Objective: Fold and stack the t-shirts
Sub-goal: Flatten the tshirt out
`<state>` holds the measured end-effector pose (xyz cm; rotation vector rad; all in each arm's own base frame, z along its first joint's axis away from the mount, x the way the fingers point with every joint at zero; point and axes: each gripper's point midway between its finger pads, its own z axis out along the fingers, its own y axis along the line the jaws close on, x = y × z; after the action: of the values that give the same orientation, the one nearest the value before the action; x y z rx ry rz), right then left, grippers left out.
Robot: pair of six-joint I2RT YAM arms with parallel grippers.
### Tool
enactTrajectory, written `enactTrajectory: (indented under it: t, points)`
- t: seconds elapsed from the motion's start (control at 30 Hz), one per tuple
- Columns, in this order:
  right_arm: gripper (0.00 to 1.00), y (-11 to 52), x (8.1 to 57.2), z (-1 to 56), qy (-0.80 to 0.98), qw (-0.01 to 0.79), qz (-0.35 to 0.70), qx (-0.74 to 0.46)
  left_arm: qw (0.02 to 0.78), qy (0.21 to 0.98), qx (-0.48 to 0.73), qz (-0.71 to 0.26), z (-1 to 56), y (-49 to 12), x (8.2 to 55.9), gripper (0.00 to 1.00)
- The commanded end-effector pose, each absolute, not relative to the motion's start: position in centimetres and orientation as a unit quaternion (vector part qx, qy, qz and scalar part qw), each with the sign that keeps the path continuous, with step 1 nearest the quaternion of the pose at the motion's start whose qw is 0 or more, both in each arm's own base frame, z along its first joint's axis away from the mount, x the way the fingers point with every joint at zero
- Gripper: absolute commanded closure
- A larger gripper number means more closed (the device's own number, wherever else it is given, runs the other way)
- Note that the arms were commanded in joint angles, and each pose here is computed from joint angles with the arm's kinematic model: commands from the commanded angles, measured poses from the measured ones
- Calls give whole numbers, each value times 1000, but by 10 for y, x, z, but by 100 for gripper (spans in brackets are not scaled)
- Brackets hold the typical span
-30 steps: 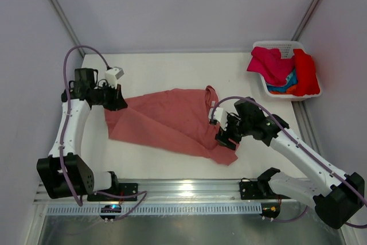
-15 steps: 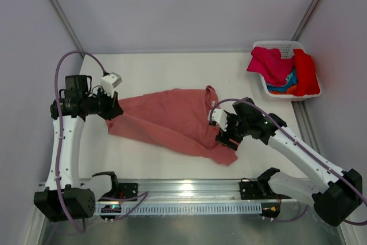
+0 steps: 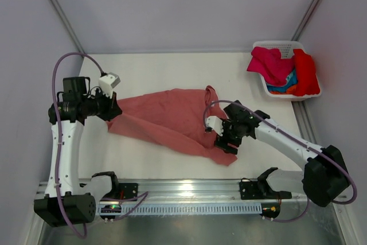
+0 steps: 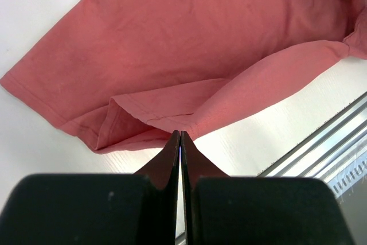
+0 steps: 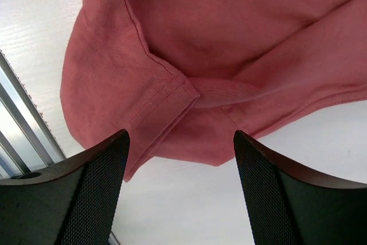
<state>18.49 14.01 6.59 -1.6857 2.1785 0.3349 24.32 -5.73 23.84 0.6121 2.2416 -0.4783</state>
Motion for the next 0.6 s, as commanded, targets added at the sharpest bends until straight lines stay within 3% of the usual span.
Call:
enactTrajectory:
  t: [0.0, 0.27, 0.37, 0.57]
  points:
    - [23, 150, 199, 66, 763, 188, 122, -606, 395, 866, 240, -190, 252, -61, 241, 100]
    - [23, 165, 208, 57, 763, 163, 146, -608, 395, 868, 241, -179, 250, -58, 234, 100]
    - [96, 166, 204, 57, 760, 149, 158, -612, 394, 869, 240, -175, 247, -56, 234, 100]
    - [97, 171, 194, 74, 743, 167, 182, -623, 392, 874, 235, -165, 239, -52, 239, 100]
